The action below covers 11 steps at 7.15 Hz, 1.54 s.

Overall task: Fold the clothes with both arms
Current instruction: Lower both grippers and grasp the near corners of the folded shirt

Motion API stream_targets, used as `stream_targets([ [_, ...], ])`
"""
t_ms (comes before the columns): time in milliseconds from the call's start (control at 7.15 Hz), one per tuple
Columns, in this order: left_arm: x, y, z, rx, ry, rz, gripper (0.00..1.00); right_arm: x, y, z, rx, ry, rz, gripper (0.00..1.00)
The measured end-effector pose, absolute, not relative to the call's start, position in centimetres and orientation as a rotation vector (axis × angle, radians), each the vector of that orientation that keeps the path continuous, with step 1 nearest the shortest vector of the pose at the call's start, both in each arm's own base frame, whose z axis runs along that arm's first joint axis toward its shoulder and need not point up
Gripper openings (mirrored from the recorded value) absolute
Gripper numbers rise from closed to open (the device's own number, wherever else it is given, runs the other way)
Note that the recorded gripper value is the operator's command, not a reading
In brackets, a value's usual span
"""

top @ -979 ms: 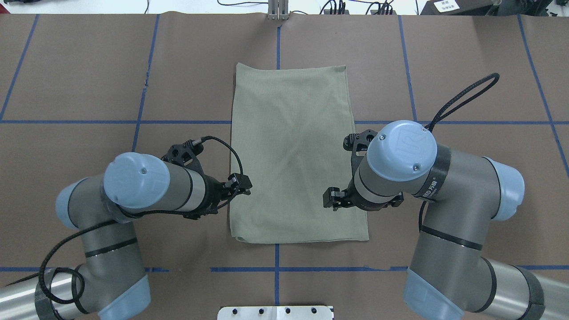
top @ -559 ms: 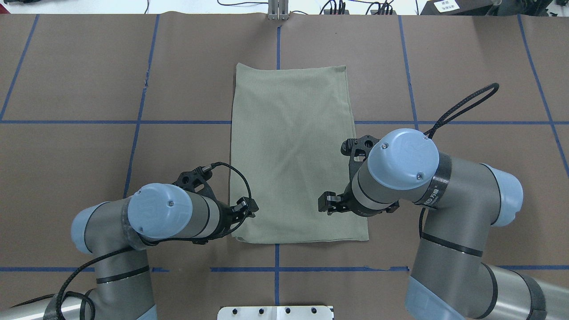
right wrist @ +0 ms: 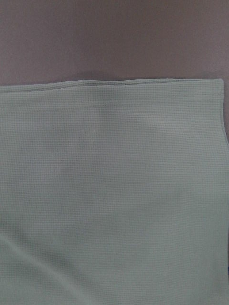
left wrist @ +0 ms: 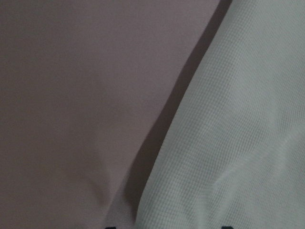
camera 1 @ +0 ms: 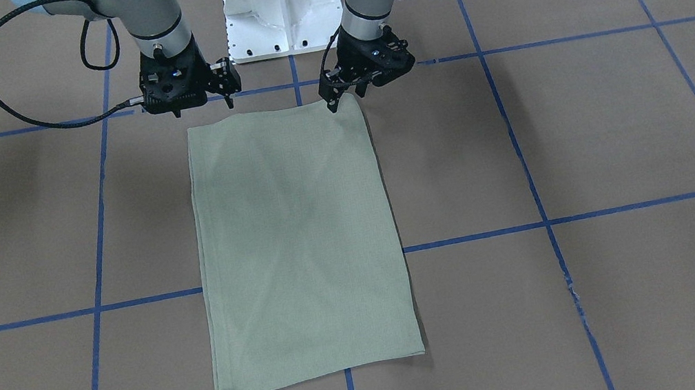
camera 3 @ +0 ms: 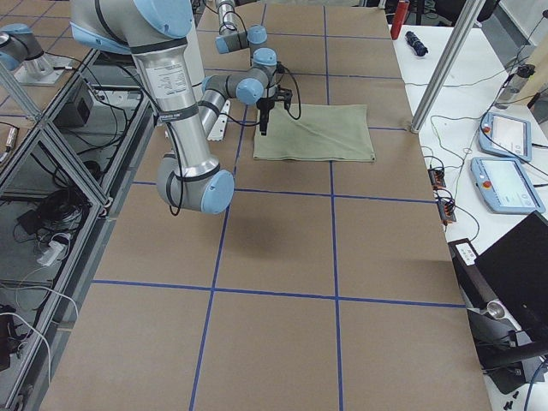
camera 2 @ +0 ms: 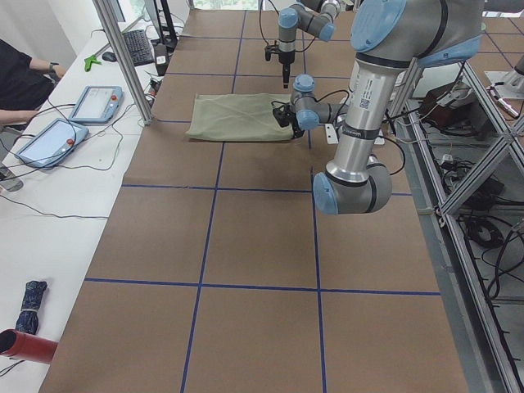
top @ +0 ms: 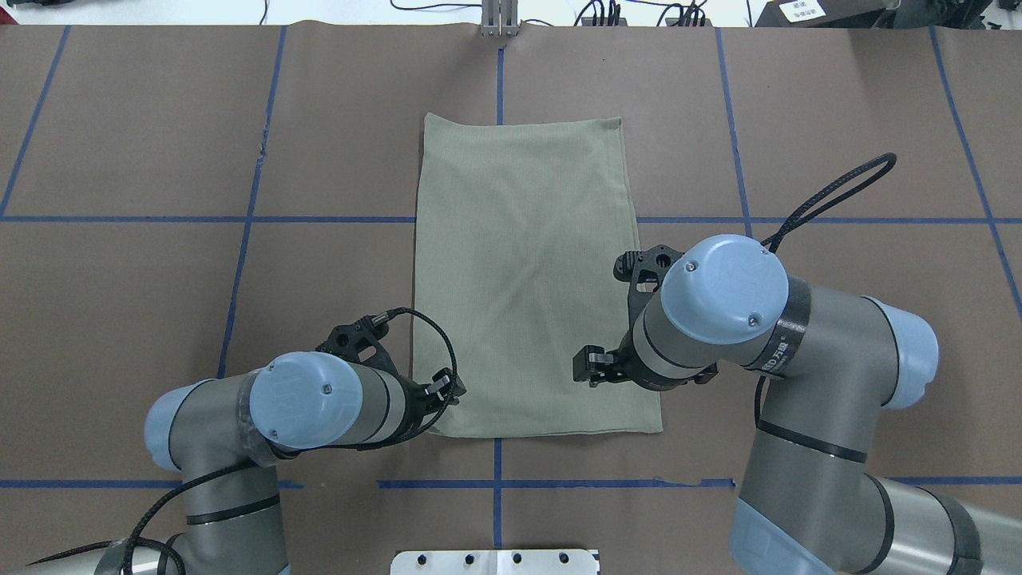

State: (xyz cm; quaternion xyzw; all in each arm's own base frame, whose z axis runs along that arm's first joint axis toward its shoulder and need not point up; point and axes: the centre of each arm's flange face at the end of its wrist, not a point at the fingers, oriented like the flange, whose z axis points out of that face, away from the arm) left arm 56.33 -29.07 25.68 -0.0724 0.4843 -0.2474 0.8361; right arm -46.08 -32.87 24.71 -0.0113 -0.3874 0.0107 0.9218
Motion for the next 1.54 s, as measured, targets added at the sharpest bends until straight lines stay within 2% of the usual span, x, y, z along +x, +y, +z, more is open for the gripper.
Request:
stream_targets([
  [280,57.0,-29.4,26.1,-0.139,1.013,-0.530,0.68,-46.0,-32.8,25.2,-0.027,-0.787,0.024,1.00],
  [420,57.1,-29.5,26.3,-0.137,1.008,-0.531,0.55,-46.0,-32.8,25.3,-0.027,-0.786,0.024,1.00],
  [559,57.2,-29.5,26.4,-0.135,1.006,-0.532,0.28,-46.0,-32.8,25.3,-0.028,-0.786,0.024,1.00],
  [699,57.2,-29.5,26.4,-0.135,1.006,-0.532,0.06,-46.0,-32.8,25.4,-0.028,-0.785,0.024,1.00],
  [839,57.1,-29.5,26.4,-0.135,1.007,-0.532,0.00,-46.0,-32.8,25.4,-0.028,-0.784,0.024,1.00],
  [1539,56.1,-29.3,25.4,-0.121,1.029,-0.530,0.00,-47.5,-30.8,24.7,-0.062,-0.787,0.091,1.00],
])
